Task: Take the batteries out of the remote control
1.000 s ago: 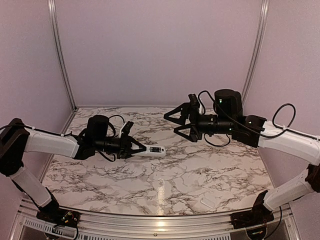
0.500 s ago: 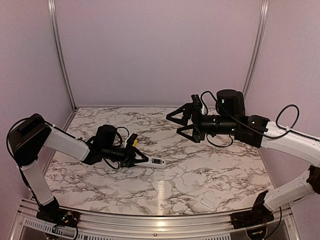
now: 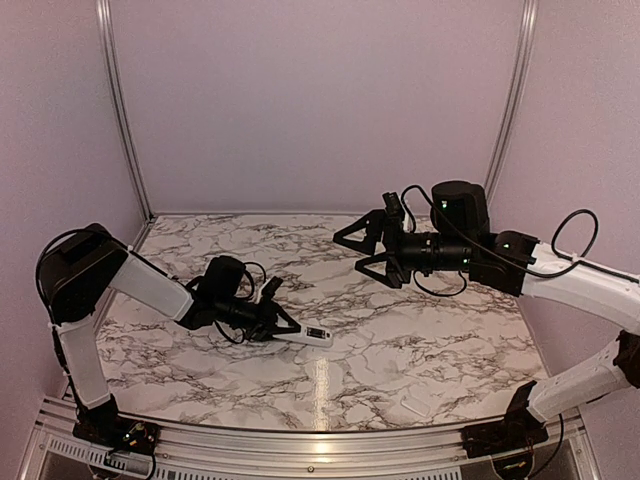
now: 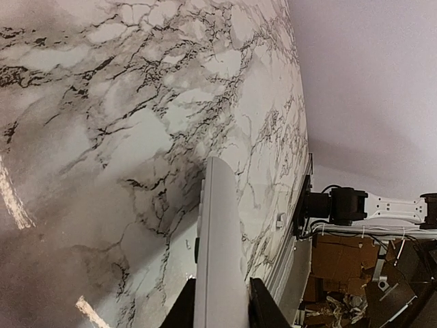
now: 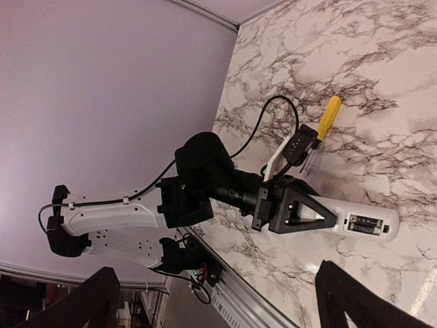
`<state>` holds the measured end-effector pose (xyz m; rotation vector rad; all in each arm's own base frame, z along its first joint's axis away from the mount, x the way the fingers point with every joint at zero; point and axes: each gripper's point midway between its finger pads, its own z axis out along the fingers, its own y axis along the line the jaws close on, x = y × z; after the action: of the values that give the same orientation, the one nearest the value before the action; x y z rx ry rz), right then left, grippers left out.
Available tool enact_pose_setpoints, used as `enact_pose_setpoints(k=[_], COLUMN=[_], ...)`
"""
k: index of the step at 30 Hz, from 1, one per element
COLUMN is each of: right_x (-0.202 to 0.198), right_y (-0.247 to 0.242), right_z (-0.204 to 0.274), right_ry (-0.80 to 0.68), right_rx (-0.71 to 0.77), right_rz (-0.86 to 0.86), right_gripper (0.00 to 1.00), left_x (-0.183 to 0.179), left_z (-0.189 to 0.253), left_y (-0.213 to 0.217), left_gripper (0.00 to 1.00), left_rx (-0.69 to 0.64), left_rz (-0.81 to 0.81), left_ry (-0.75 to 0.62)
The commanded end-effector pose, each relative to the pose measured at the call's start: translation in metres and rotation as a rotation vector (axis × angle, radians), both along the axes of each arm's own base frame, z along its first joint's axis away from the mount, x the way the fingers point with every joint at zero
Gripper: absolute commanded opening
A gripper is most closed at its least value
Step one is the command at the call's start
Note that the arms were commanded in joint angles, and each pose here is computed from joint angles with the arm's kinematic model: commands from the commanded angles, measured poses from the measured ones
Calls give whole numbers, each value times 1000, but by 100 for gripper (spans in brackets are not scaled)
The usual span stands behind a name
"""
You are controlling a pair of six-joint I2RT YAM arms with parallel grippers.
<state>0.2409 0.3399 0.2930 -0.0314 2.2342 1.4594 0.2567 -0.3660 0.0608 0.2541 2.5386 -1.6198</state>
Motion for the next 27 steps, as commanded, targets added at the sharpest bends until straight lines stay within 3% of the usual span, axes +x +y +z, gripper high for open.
enact_pose_setpoints(k=[1,7,16,27], right_x=[-1,2,5,7], right_y=[-7,-7,-7,-8], right_z=[2,0,-1,-1], right_ry=[-5,-2,-2,-6], right_rx=[-7,-8,-3,0], right_rz=[-17,-19,-21,-21], right_gripper=[98,99,99,98], left_x=[-2,-3,-2,2], left_z=[-15,-25,-25,-23], left_y=[0,4,10,20], left_gripper=[6,21,59,78], left_rx=[52,106,165,239], left_rz=[-34,-39,-45,-35], left_ry=[1,1,-35,-89])
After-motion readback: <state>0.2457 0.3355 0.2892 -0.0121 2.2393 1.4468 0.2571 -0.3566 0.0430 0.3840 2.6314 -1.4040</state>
